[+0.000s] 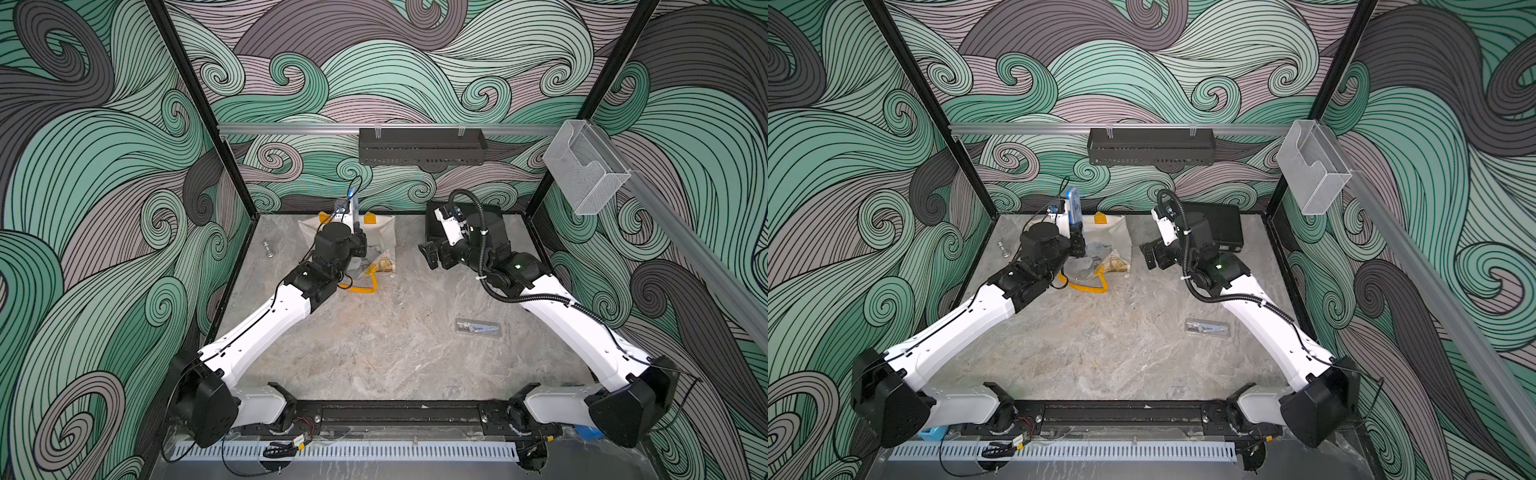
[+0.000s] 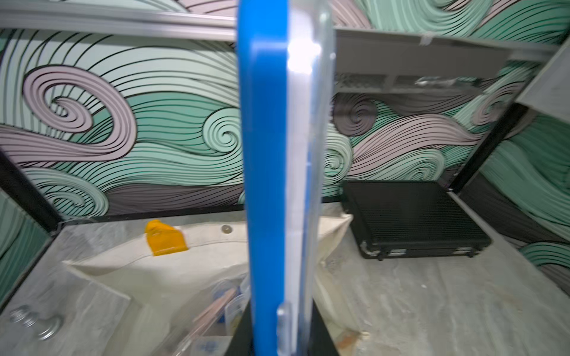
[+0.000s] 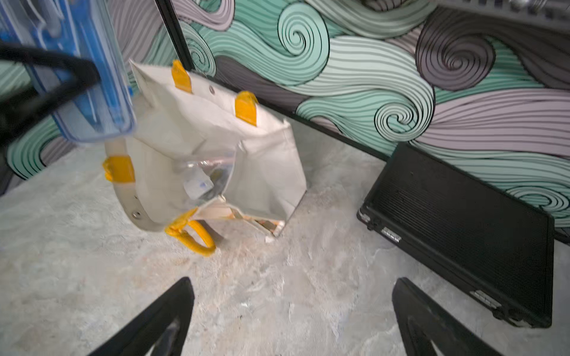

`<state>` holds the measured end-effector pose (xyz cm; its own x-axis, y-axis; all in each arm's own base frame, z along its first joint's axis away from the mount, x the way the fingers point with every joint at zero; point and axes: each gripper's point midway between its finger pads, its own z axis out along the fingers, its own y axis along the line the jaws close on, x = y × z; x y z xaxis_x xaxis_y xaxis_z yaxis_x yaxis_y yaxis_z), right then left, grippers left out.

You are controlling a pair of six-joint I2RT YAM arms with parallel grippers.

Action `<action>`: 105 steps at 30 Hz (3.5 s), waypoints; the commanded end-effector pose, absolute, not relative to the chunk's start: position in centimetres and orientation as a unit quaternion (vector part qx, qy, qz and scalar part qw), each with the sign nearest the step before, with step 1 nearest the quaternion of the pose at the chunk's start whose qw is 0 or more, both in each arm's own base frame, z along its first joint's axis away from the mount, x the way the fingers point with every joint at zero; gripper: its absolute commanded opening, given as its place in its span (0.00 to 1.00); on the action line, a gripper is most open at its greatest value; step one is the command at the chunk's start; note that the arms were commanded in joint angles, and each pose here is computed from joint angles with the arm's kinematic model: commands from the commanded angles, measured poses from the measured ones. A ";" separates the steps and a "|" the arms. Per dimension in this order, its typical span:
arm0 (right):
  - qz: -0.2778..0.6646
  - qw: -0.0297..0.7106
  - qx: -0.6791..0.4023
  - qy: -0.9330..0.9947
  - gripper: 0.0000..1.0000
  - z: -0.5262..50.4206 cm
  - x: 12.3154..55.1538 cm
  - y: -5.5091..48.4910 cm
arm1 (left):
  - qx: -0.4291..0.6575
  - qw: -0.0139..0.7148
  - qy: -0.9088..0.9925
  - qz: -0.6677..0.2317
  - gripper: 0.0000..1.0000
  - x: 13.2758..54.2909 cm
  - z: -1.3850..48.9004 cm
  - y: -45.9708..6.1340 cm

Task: Put the compass set into the canvas bag
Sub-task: Place the compass set in the canvas bag, then pick up the compass set at the center of the board.

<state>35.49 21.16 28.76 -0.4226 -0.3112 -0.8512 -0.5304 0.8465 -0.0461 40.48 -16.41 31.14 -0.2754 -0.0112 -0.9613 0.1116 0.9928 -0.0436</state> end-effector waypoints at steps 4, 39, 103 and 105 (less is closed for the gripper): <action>0.046 0.428 -0.238 0.871 1.00 24.1 34.1 17.7 | 0.051 0.528 0.848 0.003 0.17 42.2 24.9 -15.7; -0.065 0.246 -0.498 0.829 1.00 15.4 30.4 14.7 | 0.062 0.494 0.867 -0.026 0.75 44.4 24.1 -17.2; 0.100 0.208 -0.517 0.824 0.35 7.4 30.7 15.4 | 0.054 0.526 0.806 -0.265 0.91 32.7 28.4 -17.9; 0.114 0.247 -0.502 0.821 0.35 9.5 31.8 16.5 | 0.057 0.525 0.806 -0.268 0.92 32.6 28.4 -18.1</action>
<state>29.61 13.48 5.12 -0.3957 -0.8540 -0.3379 -0.8987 0.4359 -0.0493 32.90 -18.40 27.68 -0.4599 -0.1759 -0.8704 0.3694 0.8534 -0.3677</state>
